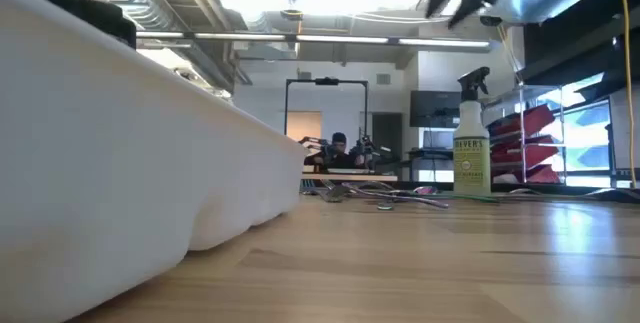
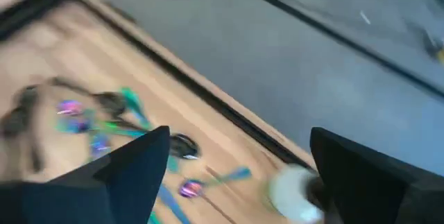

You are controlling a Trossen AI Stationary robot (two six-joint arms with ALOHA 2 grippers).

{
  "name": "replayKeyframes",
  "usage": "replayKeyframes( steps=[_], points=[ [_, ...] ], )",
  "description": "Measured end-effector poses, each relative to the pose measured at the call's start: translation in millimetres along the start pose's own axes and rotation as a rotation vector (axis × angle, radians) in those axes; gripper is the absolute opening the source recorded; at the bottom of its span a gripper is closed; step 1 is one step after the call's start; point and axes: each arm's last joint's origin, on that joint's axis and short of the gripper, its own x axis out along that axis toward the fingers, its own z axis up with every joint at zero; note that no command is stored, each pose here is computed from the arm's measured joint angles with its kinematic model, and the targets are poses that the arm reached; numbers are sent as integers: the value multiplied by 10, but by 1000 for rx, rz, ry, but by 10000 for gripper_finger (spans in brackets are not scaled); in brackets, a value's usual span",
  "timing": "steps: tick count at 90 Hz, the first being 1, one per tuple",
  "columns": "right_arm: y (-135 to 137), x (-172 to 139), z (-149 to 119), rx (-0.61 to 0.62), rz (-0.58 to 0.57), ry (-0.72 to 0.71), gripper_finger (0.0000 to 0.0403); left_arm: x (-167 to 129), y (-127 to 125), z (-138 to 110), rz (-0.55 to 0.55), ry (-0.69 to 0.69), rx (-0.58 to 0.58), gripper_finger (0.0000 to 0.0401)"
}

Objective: Sort silverware
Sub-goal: Adjust the white silverware tray

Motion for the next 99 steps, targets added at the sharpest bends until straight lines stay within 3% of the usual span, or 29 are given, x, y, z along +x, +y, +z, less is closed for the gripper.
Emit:
replayKeyframes(
  steps=[11, 25, 48, 58, 73, 99],
  points=[
    [430, -48, -80, -176, 118, 11, 330, 0, 0, 1, 0, 0, 0, 0],
    [836, 117, -367, -430, 161, 87, 331, 0, 0, 0, 0, 0, 0, 0],
    [1255, 559, -1036, -614, 262, 218, 331, 0, 0, 0, 0, 0, 0, 0],
    [1329, 715, -1266, -699, 270, 224, 331, 0, 0, 0, 0, 0, 0, 0],
    [1286, 848, -1415, -819, 143, 222, 331, 0, 0, 0, 0, 0, 0, 0],
    [1239, 1001, -1529, -778, 74, 379, 331, 0, 0, 1, 0, 0, 0, 0]
  ],
)
